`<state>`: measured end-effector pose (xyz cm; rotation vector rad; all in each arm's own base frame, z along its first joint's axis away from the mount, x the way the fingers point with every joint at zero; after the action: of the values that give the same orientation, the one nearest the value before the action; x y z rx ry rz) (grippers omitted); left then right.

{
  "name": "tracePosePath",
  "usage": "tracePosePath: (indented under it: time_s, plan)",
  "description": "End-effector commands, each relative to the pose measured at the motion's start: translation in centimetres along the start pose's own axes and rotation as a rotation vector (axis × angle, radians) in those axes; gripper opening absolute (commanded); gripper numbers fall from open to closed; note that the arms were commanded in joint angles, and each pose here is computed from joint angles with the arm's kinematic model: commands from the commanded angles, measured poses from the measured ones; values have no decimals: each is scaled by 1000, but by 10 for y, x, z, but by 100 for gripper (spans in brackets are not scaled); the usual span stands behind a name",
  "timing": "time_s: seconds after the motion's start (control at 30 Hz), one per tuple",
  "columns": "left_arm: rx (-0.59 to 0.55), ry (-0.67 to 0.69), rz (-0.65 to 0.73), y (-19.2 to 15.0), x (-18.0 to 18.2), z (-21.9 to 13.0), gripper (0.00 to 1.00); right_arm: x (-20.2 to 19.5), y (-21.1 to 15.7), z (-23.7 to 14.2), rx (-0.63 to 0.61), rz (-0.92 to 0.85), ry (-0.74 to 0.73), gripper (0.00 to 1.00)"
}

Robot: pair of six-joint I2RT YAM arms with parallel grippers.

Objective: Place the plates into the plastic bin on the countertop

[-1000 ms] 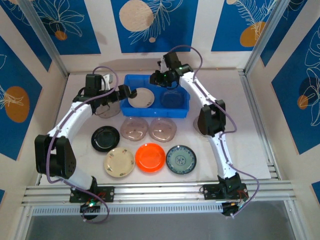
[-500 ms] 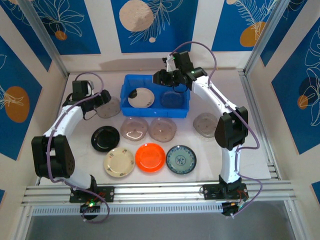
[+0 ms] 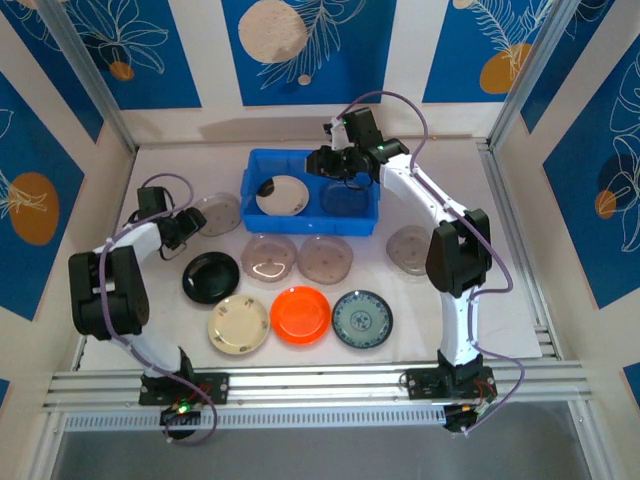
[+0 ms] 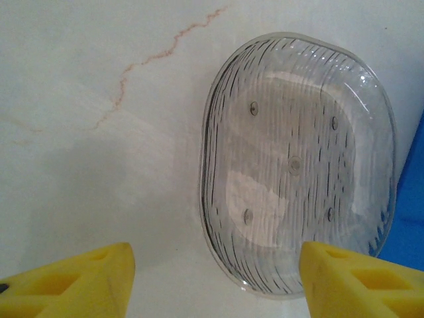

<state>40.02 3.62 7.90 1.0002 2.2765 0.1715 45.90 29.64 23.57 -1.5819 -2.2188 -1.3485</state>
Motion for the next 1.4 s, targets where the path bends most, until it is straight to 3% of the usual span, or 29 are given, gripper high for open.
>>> tracePosePath:
  time_s: [0.0, 0.57, 1.37]
  plan:
    - [-8, -46, -48, 7, 1, 10, 65, -2, 3, -1, 1, 0, -4, 31]
    - [21, -52, -118, 7, 10, 39, 35, -9, -1, 3, 14, 19, -21, 28]
    - [24, -99, -136, 21, -8, 44, 31, -16, -4, 10, 12, 39, -19, 26]
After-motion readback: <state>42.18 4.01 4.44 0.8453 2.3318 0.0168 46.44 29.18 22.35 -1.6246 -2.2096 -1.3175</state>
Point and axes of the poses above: each hand's point on the last joint's axis, 136 mm out from that joint toward the fingers, its own z axis out along the fingers, its own x axis along the line the jaws close on, y = z × x, the point moved 2 cm from there along -z, back along the fingers, and after that the axes turned 8 degrees about -z, right-handed, at the moved point
